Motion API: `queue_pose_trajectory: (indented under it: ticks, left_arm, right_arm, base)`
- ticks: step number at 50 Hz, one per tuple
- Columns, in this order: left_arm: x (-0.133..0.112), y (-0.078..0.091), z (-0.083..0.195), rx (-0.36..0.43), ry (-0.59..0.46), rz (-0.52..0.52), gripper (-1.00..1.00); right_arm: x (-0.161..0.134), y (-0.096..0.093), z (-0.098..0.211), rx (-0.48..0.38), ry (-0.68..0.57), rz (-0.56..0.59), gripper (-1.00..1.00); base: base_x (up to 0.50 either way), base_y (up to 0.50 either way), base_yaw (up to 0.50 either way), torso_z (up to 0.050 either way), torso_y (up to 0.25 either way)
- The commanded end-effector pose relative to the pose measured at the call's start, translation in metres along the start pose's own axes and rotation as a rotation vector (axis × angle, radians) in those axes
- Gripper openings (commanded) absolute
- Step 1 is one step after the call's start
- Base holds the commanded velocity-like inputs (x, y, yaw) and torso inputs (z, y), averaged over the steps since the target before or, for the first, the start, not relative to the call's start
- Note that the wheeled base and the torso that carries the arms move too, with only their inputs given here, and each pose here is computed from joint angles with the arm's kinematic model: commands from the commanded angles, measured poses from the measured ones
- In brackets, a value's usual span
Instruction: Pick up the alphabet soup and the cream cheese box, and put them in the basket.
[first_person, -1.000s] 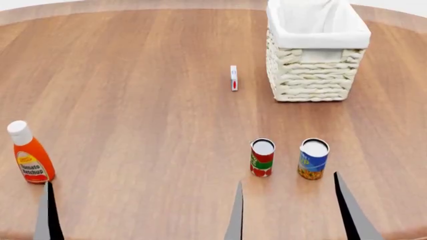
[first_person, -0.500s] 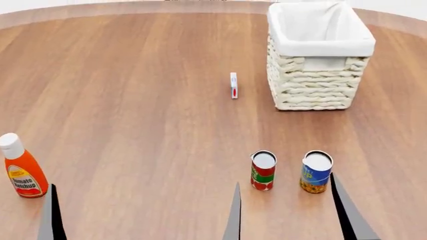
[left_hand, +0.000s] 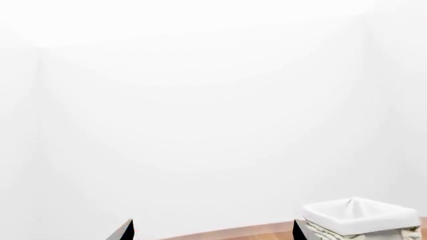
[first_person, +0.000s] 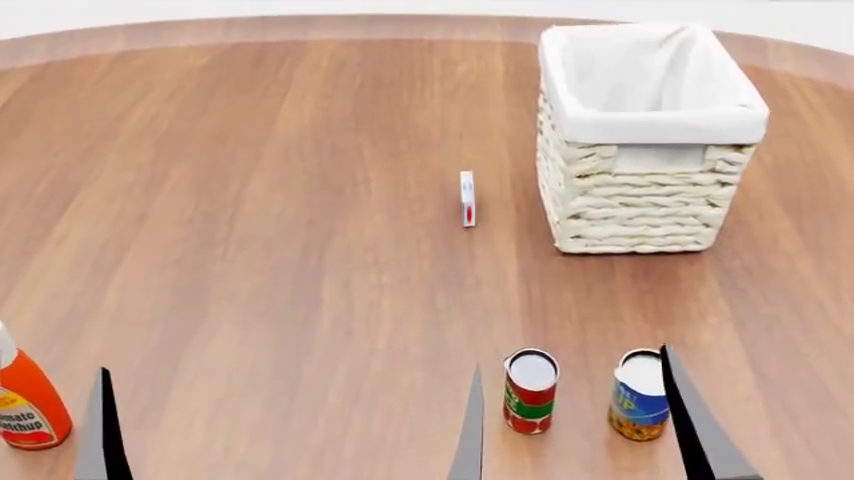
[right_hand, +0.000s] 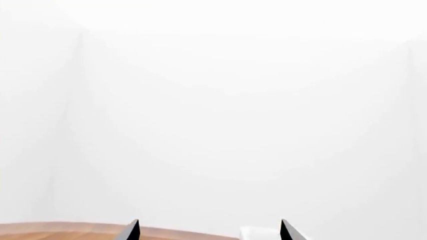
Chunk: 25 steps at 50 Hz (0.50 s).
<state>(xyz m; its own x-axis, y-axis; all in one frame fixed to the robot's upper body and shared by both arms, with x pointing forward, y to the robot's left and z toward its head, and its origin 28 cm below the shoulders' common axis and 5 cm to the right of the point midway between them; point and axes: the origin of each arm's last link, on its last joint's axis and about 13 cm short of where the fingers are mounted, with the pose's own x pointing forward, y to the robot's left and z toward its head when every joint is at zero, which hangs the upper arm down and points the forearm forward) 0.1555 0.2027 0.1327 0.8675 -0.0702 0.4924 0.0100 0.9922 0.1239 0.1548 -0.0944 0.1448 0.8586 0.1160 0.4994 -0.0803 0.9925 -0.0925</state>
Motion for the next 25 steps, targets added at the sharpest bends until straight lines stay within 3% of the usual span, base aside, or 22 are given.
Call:
queue_pose_trajectory:
  ticks: [1, 25]
  left_arm:
    - [0.0000, 0.0003, 0.0000, 0.005, 0.001, 0.003, 1.00]
    - [-0.0012, -0.0001, -0.0012, 0.007, 0.002, 0.000, 1.00]
  right_arm:
    - [0.0001, -0.0003, -0.0002, 0.005, 0.001, -0.002, 1.00]
    - [-0.0004, 0.0012, 0.0006, 0.007, -0.001, 0.002, 1.00]
  base:
    - [0.25, 0.00, 0.00, 0.000, 0.000]
    - [0.25, 0.00, 0.00, 0.000, 0.000]
